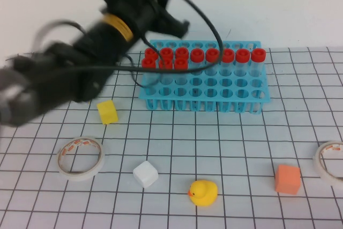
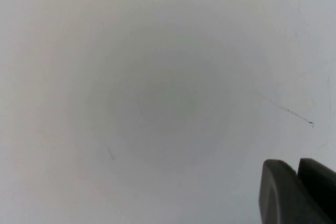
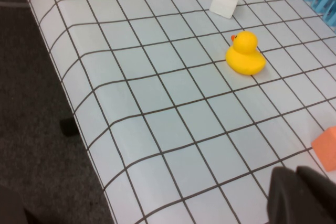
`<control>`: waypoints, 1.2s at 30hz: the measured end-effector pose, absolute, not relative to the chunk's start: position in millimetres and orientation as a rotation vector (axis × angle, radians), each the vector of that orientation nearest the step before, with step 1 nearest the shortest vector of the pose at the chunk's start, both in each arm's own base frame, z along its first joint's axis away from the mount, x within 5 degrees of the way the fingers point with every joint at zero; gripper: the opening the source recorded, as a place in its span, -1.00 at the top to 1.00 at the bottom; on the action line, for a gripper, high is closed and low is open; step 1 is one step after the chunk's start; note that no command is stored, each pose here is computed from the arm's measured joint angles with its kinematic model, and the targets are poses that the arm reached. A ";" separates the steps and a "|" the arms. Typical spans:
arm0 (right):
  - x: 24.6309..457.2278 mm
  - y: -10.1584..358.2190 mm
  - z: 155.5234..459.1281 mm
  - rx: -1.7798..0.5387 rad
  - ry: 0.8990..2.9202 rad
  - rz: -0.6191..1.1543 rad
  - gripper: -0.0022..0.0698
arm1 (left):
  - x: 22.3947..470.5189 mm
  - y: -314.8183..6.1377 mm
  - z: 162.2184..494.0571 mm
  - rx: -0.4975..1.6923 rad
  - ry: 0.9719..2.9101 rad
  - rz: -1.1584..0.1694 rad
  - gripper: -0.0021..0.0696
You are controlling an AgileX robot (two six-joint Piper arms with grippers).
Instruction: Place the test tubes
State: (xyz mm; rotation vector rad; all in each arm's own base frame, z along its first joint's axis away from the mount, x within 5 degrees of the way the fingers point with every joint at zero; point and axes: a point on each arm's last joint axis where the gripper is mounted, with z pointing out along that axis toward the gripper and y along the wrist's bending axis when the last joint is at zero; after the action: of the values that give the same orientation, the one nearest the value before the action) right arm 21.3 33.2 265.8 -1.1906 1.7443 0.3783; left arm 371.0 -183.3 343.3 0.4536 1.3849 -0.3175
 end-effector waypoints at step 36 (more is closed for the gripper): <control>27.8 31.6 271.6 -1.133 1.687 0.311 0.94 | 226.4 -103.2 475.8 0.518 1.469 -0.094 0.94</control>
State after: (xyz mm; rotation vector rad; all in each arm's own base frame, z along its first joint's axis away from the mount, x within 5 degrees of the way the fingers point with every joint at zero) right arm 27.8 31.6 271.6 -1.1332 1.6868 0.3113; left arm 226.4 -103.2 475.8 0.5181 1.4694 -0.0941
